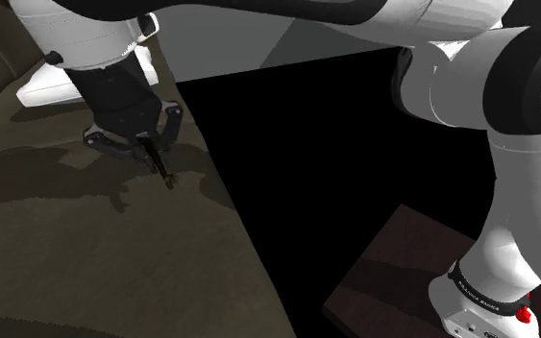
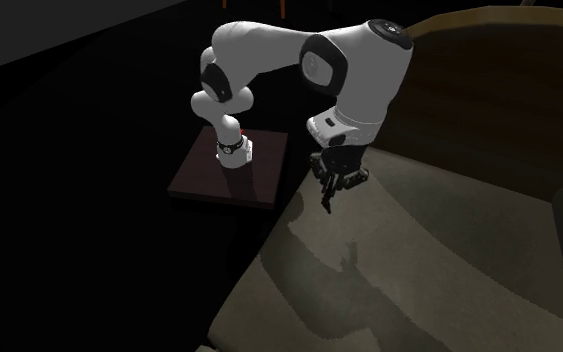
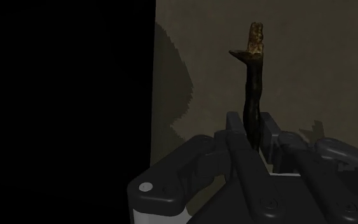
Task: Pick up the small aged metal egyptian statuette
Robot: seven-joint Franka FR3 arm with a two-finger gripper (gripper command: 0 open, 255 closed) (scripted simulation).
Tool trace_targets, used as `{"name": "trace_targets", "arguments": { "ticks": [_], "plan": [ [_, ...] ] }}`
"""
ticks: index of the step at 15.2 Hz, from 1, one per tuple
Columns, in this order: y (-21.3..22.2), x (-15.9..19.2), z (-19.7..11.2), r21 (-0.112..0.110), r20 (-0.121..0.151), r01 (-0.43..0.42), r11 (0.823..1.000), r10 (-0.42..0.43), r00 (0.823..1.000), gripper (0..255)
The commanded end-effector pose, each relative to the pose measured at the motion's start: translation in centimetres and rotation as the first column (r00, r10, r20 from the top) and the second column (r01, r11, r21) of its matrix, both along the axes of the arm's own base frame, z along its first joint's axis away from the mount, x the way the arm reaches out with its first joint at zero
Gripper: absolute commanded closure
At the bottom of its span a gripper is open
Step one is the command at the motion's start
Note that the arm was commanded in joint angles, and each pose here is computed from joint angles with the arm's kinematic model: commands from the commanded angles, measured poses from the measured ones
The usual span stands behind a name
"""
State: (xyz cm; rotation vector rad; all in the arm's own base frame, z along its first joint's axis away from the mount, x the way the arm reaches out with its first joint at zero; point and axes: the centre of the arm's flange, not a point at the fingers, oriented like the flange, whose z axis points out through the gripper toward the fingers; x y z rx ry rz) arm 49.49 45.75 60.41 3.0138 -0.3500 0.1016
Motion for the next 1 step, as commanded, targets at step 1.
{"name": "trace_targets", "arguments": {
  "ticks": [1],
  "plan": [
    [0.02,-0.02,0.26,0.000,0.000,0.000,1.000,0.000,1.000,255]
  ]
}}
